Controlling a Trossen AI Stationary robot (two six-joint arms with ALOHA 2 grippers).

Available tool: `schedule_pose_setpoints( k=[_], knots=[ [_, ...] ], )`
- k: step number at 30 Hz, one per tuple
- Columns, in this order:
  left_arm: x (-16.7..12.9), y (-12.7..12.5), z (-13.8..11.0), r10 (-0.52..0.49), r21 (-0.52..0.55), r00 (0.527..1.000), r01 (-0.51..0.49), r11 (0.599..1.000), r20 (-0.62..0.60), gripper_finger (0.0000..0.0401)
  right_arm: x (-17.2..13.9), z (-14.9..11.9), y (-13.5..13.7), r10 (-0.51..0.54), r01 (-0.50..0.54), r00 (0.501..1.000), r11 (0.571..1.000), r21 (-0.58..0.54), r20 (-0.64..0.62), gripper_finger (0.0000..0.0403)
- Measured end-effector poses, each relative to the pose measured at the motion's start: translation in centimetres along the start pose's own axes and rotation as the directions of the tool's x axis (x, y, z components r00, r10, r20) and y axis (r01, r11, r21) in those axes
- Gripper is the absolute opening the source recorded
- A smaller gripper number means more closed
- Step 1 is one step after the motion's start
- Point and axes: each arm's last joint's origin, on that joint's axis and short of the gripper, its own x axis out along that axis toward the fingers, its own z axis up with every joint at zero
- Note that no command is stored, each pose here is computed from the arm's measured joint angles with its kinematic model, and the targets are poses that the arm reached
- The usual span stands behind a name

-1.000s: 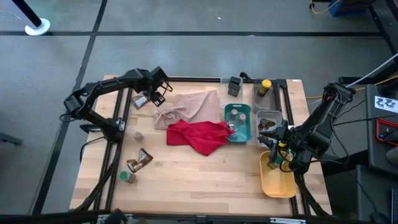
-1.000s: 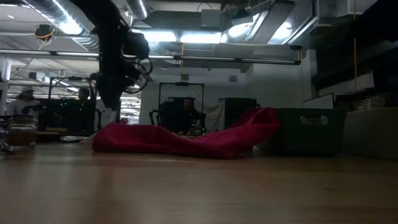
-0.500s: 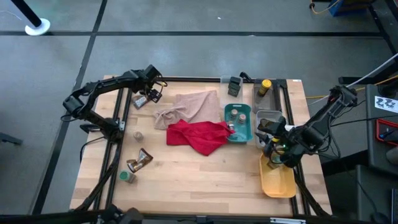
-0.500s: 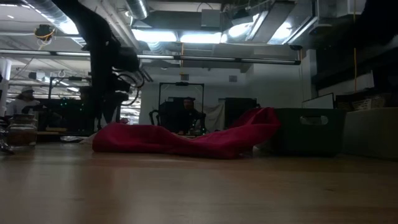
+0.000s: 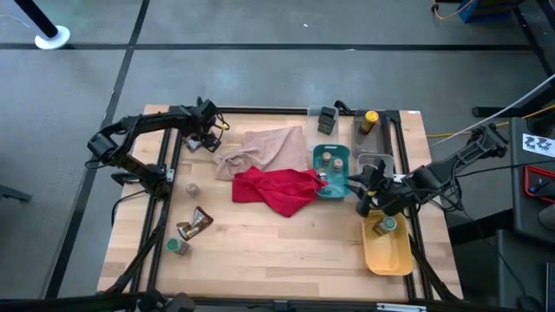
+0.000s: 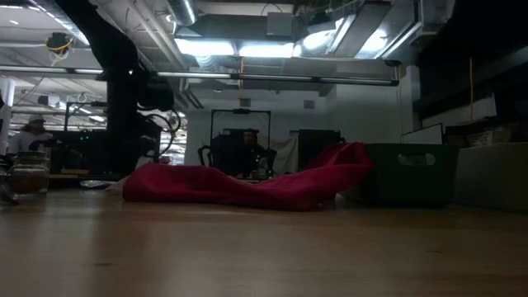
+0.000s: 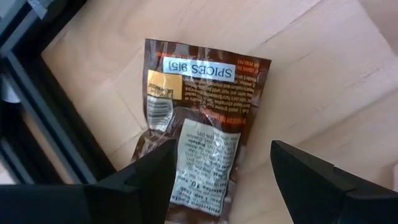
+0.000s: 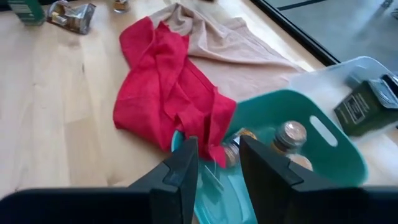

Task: Sort spices by type
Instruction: Put the top orange pouch seasoning into the light blue bin

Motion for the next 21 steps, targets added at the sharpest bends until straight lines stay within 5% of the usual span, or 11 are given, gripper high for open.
schedule_pose_setpoints(
  k=[21],
  knots=[
    [1.0, 0.6, -0.2, 0.018, -0.107, 0.999, -0.014, 0.994, 0.043, 0.0241, 2.0, 2.3, -1.3, 0.069, -0.068, 0.998, 0.996, -0.059, 0.014, 0.0120]
  ],
)
